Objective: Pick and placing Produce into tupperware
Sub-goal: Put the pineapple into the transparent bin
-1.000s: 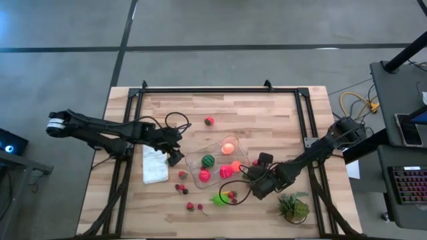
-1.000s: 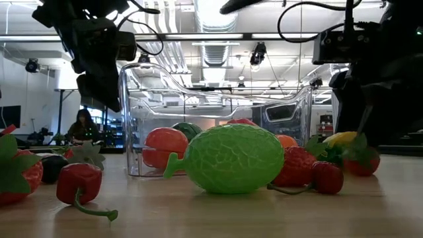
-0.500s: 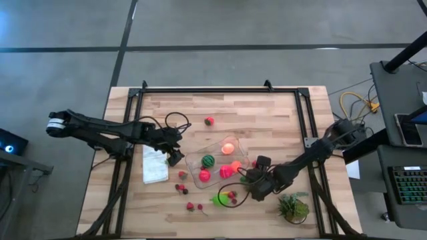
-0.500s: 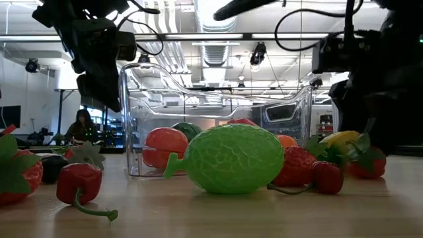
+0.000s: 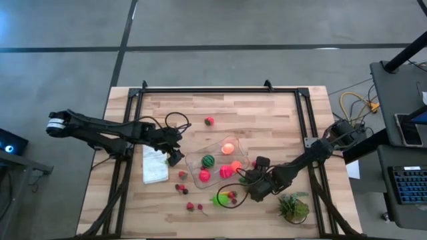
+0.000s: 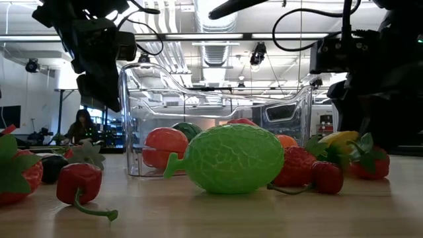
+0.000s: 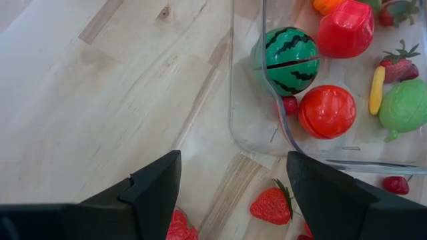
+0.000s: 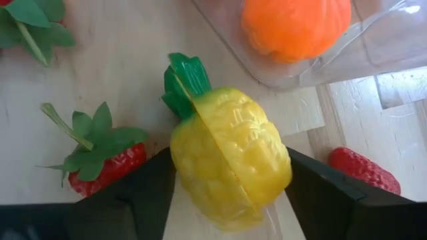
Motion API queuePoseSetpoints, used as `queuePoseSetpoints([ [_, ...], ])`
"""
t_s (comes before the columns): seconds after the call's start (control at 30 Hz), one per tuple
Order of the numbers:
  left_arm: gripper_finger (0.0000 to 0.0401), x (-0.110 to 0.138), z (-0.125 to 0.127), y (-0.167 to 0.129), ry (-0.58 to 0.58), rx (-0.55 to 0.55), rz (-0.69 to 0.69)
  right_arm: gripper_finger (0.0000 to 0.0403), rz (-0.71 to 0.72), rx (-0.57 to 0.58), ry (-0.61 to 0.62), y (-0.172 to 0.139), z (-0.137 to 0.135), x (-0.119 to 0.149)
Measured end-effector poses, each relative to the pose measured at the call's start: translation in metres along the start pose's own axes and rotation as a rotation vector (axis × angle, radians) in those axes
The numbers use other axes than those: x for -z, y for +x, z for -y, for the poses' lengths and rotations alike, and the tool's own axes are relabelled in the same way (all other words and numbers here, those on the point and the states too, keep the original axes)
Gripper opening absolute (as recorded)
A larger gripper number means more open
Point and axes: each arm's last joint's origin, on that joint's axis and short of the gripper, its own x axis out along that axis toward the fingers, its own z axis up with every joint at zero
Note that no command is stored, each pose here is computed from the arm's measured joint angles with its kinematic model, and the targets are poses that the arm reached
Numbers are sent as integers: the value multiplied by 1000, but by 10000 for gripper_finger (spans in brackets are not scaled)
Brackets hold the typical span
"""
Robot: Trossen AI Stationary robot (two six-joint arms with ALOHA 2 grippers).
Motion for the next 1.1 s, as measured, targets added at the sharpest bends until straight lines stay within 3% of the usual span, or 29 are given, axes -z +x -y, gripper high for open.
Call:
queuePoseSetpoints([
  [0.23, 257, 0, 0, 0, 0, 0, 0, 212, 4, -4, 15, 0, 0, -1],
  [0.6, 257, 0, 0, 0, 0, 1, 0, 217, -20, -142, 299, -22, -9, -17],
  [0.93, 257, 0, 0, 0, 0, 1, 1, 196, 30, -190, 234, -83, -11, -43],
  [1.1, 257, 0, 0, 0, 0, 1, 1, 196, 114, -99, 128, -108, -2, -55],
])
